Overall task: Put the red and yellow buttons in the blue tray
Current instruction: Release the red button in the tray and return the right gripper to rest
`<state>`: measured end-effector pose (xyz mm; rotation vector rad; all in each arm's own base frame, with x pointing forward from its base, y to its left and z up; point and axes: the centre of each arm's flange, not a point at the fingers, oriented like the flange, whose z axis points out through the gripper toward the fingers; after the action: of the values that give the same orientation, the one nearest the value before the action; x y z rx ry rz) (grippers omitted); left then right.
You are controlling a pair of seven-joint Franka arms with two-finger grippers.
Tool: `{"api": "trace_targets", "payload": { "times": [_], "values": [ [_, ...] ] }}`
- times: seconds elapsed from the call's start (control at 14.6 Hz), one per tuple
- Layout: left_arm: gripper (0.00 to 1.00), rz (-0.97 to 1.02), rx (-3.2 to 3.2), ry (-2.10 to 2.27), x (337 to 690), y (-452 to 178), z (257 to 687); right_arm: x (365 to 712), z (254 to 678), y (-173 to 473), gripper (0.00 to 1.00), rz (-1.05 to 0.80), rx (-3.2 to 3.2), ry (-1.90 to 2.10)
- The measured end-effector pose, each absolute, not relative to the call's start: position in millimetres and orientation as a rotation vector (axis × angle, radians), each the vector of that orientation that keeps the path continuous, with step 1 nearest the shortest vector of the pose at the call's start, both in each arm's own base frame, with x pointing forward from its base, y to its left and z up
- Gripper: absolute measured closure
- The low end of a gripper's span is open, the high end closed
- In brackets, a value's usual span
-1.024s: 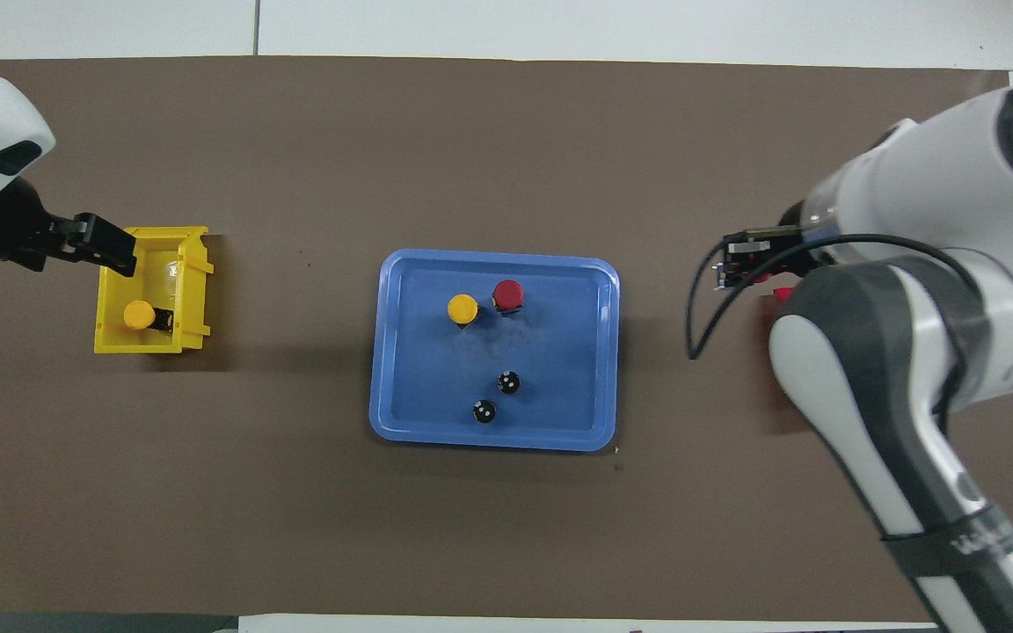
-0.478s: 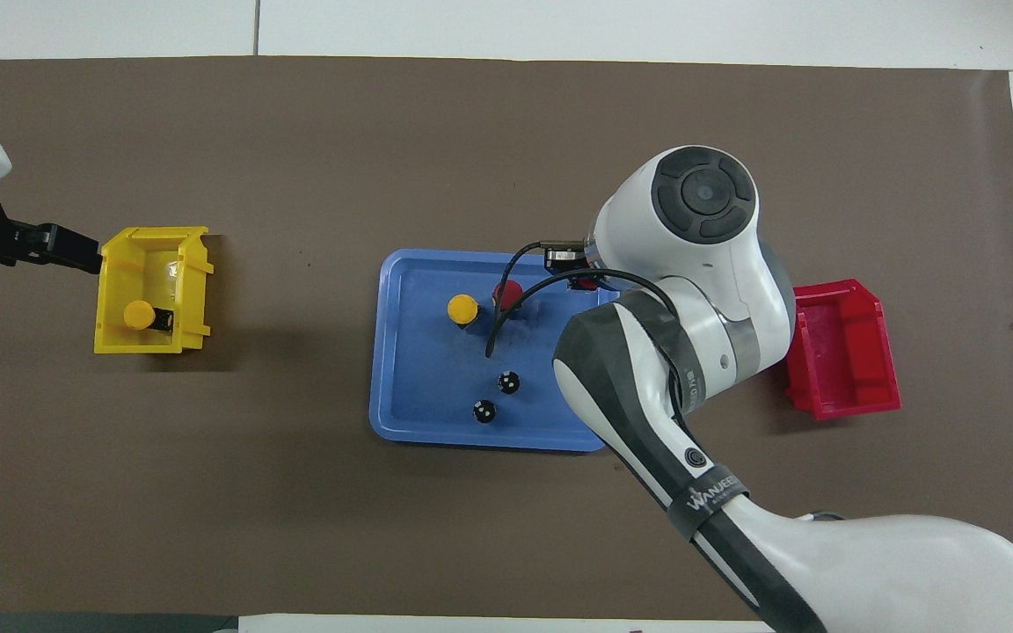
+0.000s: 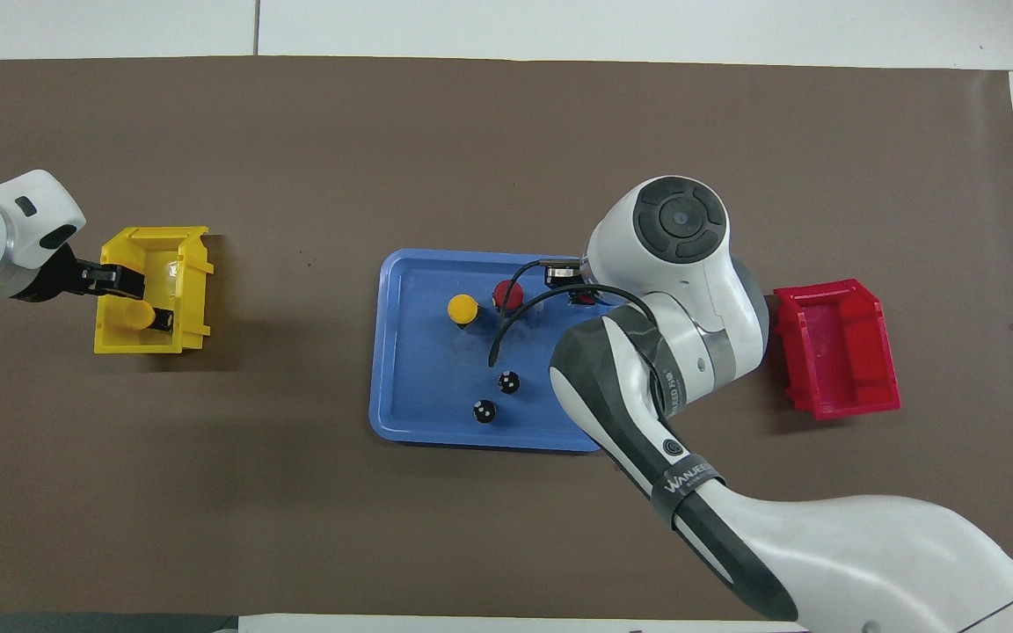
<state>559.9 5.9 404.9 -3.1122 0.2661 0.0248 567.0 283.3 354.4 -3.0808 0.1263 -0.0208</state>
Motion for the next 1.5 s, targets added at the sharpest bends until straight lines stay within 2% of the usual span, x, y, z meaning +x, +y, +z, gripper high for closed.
{"api": "trace_targets", "payload": {
  "times": [0.14,0.27,0.48,0.61,0.75,0.96,1.09,1.16,1.23,1.37,1.5],
  "values": [
    [0.27,0.03,-3.114,0.262,555.0,5.9,393.3,564.0,347.5,287.4,0.59,-0.015,-3.083,0.116],
    [0.27,0.03,-3.115,0.25,550.0,4.2,381.2,563.9,345.9,286.5,0.54,-0.013,-3.085,0.117],
    [0.27,0.031,-3.117,0.235,544.8,1.4,369.8,575.5,357.2,272.7,0.24,-0.051,-3.081,0.156],
    [0.27,0.03,-3.118,0.232,541.9,1.1,363.9,594.4,390.7,241.0,0.02,-0.081,-3.073,0.238],
    [0.27,0.031,-3.118,0.229,539.8,1.0,360.0,608.0,446.2,188.4,0.0,-0.047,-3.089,0.347],
    [0.3,0.031,-3.12,0.202,539.3,0.4,359.8,601.0,522.8,112.4,0.0,0.012,-3.124,0.395],
    [0.52,0.03,-3.121,0.191,539.3,-0.1,360.1,586.5,557.3,70.4,0.0,0.038,-3.13,0.388],
    [0.59,0.027,-3.121,0.187,539.8,-0.3,361.1,578.5,569.7,51.6,0.0,0.055,-3.133,0.374],
    [0.59,0.03,-3.121,0.181,541.2,-0.5,364.7,570.1,581.2,33.1,0.0,0.076,-3.135,0.356],
    [0.59,0.093,-3.122,0.181,550.1,-2.7,393.1,553.6,608.0,0.2,0.0,0.123,-3.135,0.332],
    [0.59,0.142,-3.122,0.18,565.1,-12.0,457.3,543.9,634.6,-25.5,0.0,0.12,-3.132,0.314]
  ]
}}
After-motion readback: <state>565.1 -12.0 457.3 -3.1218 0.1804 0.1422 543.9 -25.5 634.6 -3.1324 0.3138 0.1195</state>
